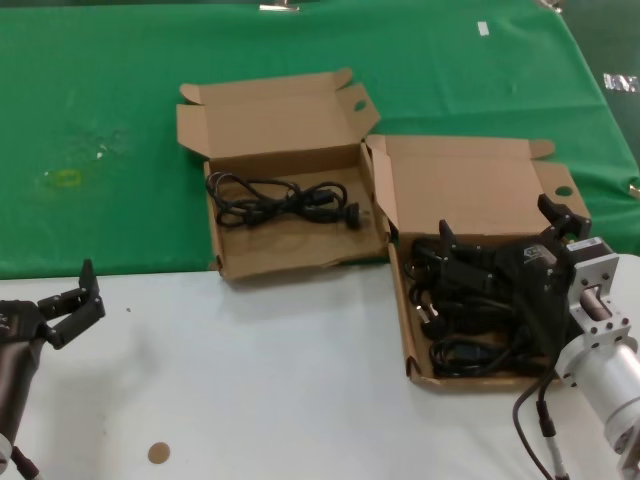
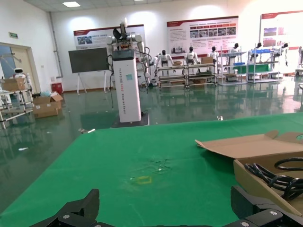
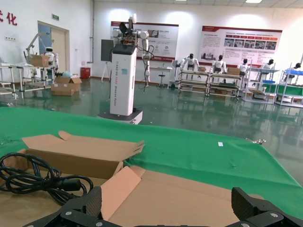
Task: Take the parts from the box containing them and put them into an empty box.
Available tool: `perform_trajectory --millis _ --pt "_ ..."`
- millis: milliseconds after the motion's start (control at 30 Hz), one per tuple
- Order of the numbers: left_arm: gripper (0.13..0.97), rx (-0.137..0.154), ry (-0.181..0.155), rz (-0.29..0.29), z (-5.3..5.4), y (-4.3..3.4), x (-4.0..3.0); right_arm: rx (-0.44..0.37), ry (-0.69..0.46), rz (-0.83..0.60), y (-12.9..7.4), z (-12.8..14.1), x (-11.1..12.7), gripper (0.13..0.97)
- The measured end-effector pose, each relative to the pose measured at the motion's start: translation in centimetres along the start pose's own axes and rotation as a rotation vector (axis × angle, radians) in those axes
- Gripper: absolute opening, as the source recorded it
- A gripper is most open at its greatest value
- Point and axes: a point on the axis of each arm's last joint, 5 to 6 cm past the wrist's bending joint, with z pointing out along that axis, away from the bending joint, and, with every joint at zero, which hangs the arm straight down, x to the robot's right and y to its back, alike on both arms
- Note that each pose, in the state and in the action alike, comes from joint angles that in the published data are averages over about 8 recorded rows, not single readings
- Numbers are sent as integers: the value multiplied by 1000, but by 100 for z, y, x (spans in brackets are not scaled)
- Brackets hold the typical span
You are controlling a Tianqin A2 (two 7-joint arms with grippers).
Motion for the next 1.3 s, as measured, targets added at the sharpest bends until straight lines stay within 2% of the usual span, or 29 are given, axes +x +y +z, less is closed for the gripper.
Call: perform_trajectory --millis 1300 --pt "966 0 0 0 0 0 0 0 0 0 0 0 0 966"
